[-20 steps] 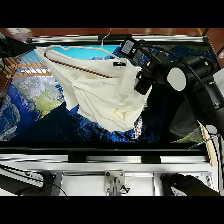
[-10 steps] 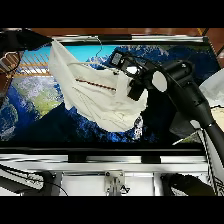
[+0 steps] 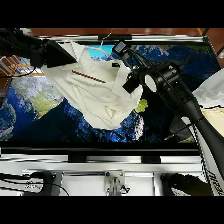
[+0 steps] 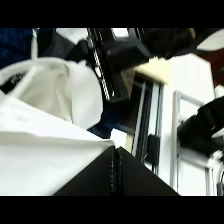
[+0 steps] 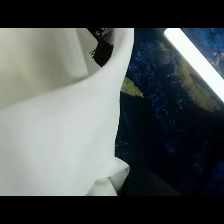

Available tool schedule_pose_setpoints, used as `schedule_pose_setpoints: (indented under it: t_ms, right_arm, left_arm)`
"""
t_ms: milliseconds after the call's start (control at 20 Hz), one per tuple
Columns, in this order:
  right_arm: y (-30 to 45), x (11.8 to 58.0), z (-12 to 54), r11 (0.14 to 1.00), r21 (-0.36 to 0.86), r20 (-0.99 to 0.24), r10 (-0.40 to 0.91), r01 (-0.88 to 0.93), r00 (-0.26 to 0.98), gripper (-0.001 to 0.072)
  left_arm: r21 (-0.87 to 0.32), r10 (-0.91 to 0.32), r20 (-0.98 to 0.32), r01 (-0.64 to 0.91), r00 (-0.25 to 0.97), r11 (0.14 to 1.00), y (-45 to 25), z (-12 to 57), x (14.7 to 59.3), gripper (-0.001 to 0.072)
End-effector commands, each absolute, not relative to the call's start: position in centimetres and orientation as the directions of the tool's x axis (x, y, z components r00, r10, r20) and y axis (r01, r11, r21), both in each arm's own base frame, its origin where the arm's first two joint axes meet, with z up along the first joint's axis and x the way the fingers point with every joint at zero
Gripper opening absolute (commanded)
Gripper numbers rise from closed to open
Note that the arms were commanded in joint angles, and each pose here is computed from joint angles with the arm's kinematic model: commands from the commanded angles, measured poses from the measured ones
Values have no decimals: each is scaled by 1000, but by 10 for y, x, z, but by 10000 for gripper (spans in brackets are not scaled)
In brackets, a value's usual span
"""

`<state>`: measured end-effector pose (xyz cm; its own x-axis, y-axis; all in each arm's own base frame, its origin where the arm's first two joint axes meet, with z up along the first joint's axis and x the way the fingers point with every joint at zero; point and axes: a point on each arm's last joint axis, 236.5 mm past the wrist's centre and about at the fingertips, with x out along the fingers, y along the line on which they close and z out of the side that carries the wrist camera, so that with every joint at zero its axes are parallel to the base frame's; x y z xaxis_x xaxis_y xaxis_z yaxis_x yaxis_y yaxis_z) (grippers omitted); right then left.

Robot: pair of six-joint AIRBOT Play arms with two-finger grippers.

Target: Fold the shirts.

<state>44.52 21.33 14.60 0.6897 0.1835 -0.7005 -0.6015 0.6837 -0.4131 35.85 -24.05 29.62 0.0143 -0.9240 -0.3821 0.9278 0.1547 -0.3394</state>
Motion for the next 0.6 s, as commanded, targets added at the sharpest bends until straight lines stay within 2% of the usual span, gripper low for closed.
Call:
schedule_pose_setpoints:
  t_ms: [0, 100, 300, 400, 550]
  right_arm:
    - [217, 456, 159, 725, -407, -649, 198, -555, 735, 107]
    - [225, 463, 179, 740, -405, -592, 235, -537, 771, 107]
    - [230, 473, 240, 763, -426, -470, 273, -486, 840, 106]
    - [224, 473, 277, 776, -446, -411, 265, -446, 872, 107]
    - [208, 474, 292, 772, -492, -399, 211, -402, 892, 107]
  left_arm:
    - [-325, -803, -596, 910, 13, 257, -242, 258, 341, 48]
    - [-314, -751, -660, 908, 0, 276, -252, 238, 337, 47]
    - [-292, -728, -685, 922, -16, 255, -280, 224, 329, 47]
    - [-246, -758, -651, 930, 51, 274, -288, 239, 337, 47]
    - [-152, -793, -569, 920, 218, 361, -274, 281, 355, 47]
